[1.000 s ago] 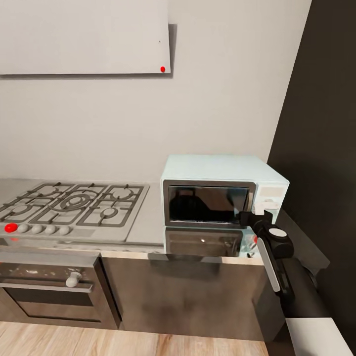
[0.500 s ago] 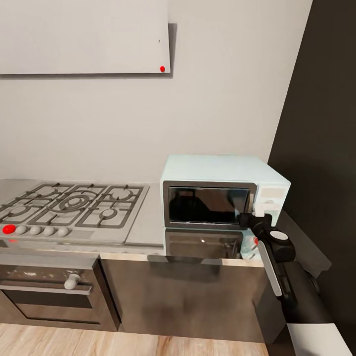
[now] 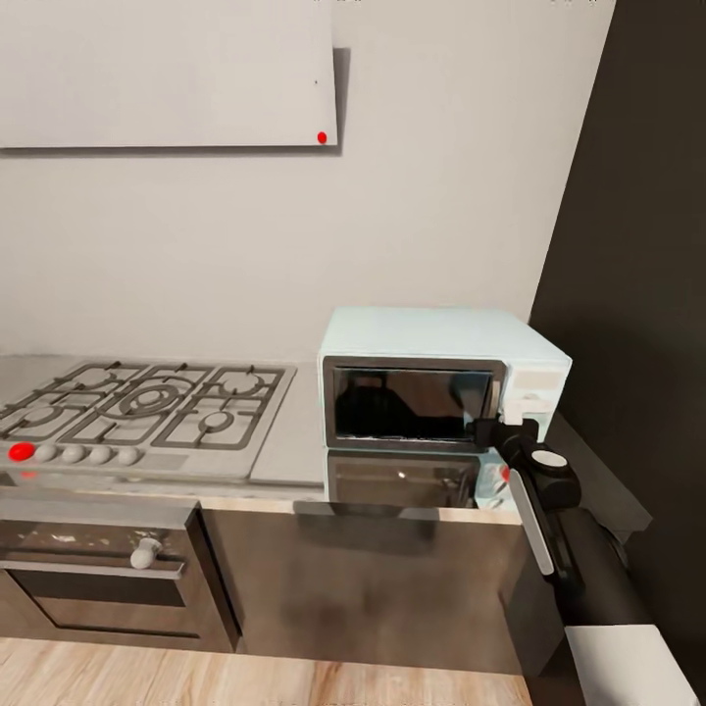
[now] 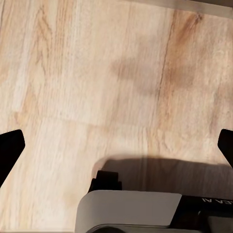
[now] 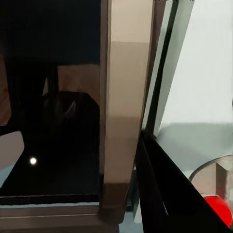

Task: In the kitchen, take the popcorn bag from the countertop, put it into the microwave, and heat it until the popcorn is cooked so the cooked popcorn ends up inside the bag.

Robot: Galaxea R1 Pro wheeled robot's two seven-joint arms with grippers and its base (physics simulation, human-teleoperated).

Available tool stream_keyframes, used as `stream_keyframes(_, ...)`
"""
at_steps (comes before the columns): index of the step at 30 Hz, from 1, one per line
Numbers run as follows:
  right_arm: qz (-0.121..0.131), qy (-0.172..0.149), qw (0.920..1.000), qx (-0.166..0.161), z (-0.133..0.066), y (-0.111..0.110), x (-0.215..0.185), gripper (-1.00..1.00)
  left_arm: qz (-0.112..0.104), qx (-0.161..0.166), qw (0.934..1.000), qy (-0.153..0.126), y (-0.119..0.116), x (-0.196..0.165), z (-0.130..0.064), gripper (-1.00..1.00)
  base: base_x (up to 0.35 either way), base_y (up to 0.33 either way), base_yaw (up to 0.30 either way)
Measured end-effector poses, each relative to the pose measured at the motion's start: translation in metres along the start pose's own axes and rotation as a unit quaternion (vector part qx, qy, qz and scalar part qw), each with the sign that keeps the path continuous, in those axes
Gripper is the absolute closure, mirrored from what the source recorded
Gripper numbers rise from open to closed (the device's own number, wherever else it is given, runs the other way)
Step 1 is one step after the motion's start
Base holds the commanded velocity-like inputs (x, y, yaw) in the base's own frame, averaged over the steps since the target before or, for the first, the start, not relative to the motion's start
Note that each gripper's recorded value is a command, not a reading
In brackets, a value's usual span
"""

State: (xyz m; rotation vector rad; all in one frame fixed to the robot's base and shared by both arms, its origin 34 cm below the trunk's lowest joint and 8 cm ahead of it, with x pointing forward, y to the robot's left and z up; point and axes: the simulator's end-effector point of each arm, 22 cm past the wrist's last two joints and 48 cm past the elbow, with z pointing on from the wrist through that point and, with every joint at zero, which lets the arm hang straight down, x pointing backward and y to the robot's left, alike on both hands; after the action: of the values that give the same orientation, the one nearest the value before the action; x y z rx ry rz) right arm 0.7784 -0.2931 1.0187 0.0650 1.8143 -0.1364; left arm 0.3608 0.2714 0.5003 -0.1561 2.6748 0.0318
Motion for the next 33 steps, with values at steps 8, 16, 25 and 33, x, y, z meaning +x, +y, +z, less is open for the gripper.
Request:
stream_keyframes(8, -0.004, 0.001, 1.0000, 0.005, 0.0030, -0.0021, 0.0000, 1.00, 0.000, 0.000, 1.0000, 0.000, 0.0001, -0.0002, 0.0004, -1.00, -0.056, 0.000, 0.000)
stream_keyframes(16, -0.002, 0.000, 1.0000, 0.003, 0.0023, -0.0012, -0.0005, 1.00, 0.000, 0.000, 1.0000, 0.000, 0.0002, 0.0000, 0.0000, -1.00, -0.029, 0.000, 0.000)
stream_keyframes(25, 0.008, 0.000, 0.9999, -0.006, 0.0023, 0.0043, -0.0007, 1.00, 0.000, 0.000, 1.0000, 0.000, 0.0002, 0.0000, 0.0000, -1.00, -0.130, 0.000, 0.000)
stream_keyframes(33, 0.007, 0.000, 1.0000, -0.004, 0.0025, 0.0030, -0.0004, 1.00, -0.001, 0.000, 1.0000, 0.000, 0.0003, -0.0001, 0.0001, -1.00, -0.135, 0.045, 0.000)
